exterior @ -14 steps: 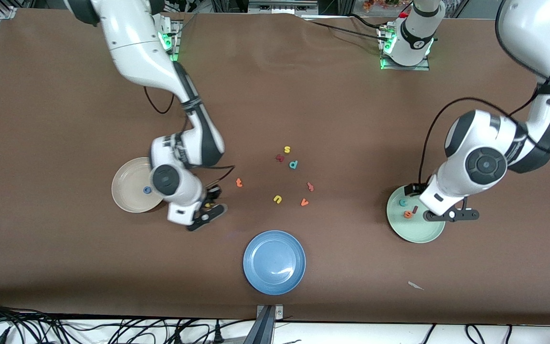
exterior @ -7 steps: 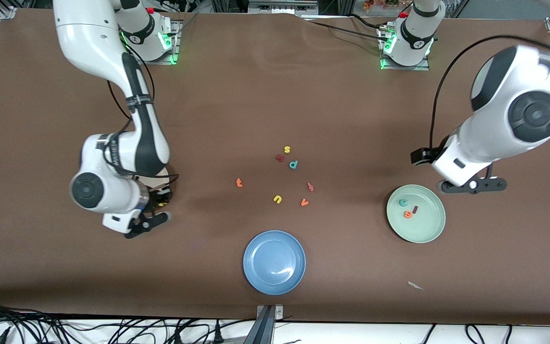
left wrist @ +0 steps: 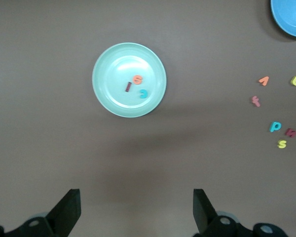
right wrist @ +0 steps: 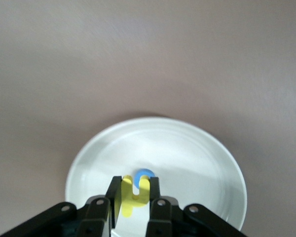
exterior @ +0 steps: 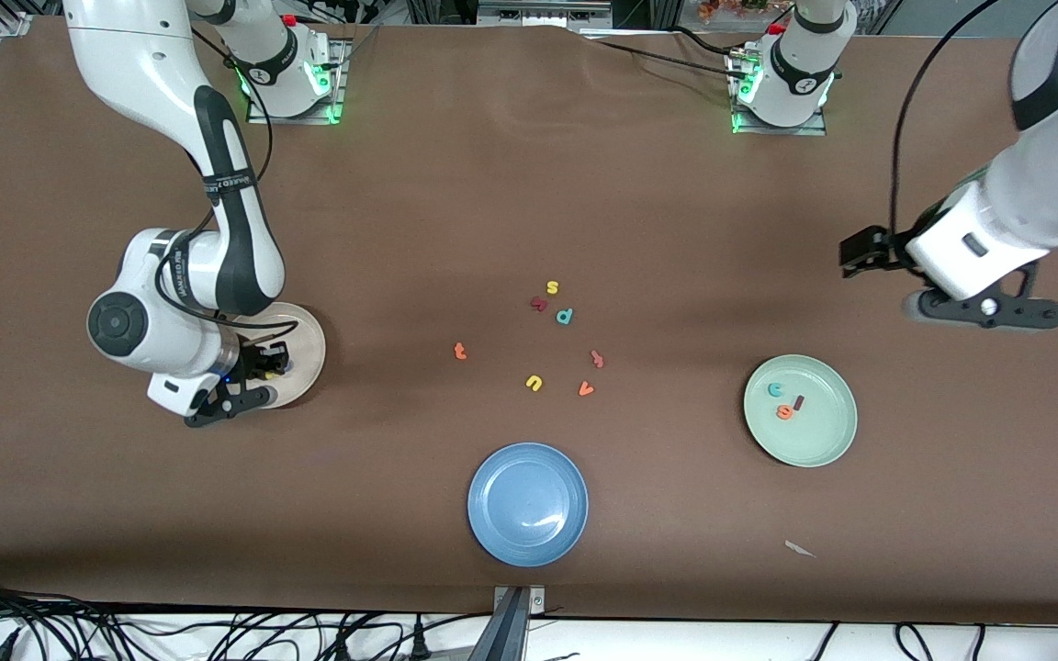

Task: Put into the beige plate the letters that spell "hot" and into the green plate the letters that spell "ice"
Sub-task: 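Drop the yellow letter on the beige plate while the left gripper returns to rest, then reach the right gripper to the orange letter and grasp it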

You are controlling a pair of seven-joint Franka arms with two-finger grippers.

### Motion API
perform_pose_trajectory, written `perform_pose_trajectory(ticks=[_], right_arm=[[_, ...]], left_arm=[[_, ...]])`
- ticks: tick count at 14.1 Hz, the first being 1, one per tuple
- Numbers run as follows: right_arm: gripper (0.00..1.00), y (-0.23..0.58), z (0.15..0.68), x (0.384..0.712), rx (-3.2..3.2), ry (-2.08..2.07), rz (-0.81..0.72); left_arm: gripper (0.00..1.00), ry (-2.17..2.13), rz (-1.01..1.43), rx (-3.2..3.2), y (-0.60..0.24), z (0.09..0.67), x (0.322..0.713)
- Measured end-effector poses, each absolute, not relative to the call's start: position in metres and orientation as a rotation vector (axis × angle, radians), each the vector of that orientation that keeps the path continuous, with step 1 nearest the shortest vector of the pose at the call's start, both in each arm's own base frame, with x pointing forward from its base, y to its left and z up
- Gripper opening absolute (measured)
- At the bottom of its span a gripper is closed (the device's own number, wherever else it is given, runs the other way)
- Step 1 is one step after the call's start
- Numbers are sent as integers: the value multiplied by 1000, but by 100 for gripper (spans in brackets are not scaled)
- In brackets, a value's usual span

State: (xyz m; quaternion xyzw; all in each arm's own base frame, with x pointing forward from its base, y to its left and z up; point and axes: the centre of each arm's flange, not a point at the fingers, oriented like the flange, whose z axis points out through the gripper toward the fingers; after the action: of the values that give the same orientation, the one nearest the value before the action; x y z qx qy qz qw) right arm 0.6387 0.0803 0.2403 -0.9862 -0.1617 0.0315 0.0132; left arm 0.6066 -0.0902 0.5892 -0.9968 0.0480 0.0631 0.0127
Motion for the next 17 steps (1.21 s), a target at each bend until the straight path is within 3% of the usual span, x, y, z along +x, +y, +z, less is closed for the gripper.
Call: perform_pose_trajectory(ticks=[2,3,10,17], right_arm=[[26,72,225,624,-3085,-475,97],[32,70,221,620,-3088,-450,105],[100,140,244,614,-3095,-235,48],[100,294,245,591,-3109,-10,-3]], left_arm=[[100,127,197,-3114,-80,594,595],[100,117,185,-3128,-77,591,589],[100,181,75,-3132,-55,560,543],[100,196,65,-3125,-55,576,540]])
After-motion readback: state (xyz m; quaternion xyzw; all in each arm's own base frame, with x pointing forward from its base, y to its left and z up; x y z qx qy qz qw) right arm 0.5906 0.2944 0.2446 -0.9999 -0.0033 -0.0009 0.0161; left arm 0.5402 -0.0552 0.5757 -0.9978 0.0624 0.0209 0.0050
